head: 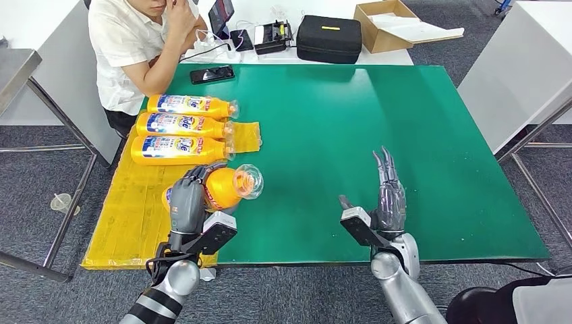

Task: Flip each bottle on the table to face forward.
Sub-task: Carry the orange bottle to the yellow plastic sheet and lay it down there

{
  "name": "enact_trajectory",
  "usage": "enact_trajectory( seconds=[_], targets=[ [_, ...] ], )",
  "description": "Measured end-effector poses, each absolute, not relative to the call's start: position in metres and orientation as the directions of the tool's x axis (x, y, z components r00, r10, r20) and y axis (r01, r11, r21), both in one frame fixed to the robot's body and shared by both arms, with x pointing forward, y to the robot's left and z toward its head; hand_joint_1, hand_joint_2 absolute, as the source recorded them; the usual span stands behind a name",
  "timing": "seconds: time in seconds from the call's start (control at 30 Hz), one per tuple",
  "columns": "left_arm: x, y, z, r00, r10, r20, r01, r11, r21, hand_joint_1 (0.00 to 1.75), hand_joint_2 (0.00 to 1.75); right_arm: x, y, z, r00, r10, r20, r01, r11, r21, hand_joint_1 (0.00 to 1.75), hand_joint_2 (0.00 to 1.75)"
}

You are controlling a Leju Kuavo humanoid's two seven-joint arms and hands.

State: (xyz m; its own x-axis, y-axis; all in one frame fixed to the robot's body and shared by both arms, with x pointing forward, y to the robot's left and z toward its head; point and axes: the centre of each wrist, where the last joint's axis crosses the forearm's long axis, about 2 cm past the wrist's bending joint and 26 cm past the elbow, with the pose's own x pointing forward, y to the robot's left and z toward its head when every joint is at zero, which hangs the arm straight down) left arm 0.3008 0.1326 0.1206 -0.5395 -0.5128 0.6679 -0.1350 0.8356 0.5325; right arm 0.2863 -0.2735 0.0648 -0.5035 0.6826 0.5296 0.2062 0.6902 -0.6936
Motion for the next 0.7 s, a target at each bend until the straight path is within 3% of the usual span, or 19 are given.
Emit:
enact_trajectory(
  seconds=[0.13, 0.3, 0.43, 0.7],
  targets=[
    [0.301, 0.139, 0.119, -0.521, -0.52, 0.677, -0.137, 0.833, 0.536, 1.75, 1.75, 0.283, -0.28, 0.065, -0.48, 0.685, 0.547, 0.255, 0.706, -0.66, 0.0, 1.75],
    [0.308, 0.146, 0.121, -0.494, -0.714, 0.496, -0.233, 0.658, 0.716, 1.75, 1.75, 0.282, -0.284, 0.064, -0.483, 0.679, 0.553, 0.277, 0.717, -0.64, 0.0, 1.75],
    [0.328, 0.154, 0.114, -0.432, -0.819, 0.377, -0.181, 0.488, 0.854, 1.75, 1.75, 0.285, -0.276, 0.067, -0.499, 0.655, 0.567, 0.254, 0.737, -0.627, 0.0, 1.75],
    [0.359, 0.172, 0.095, -0.367, -0.878, 0.309, -0.036, 0.345, 0.938, 1.75, 1.75, 0.296, -0.257, 0.074, -0.533, 0.6, 0.597, 0.207, 0.776, -0.596, 0.0, 1.75]
  ],
)
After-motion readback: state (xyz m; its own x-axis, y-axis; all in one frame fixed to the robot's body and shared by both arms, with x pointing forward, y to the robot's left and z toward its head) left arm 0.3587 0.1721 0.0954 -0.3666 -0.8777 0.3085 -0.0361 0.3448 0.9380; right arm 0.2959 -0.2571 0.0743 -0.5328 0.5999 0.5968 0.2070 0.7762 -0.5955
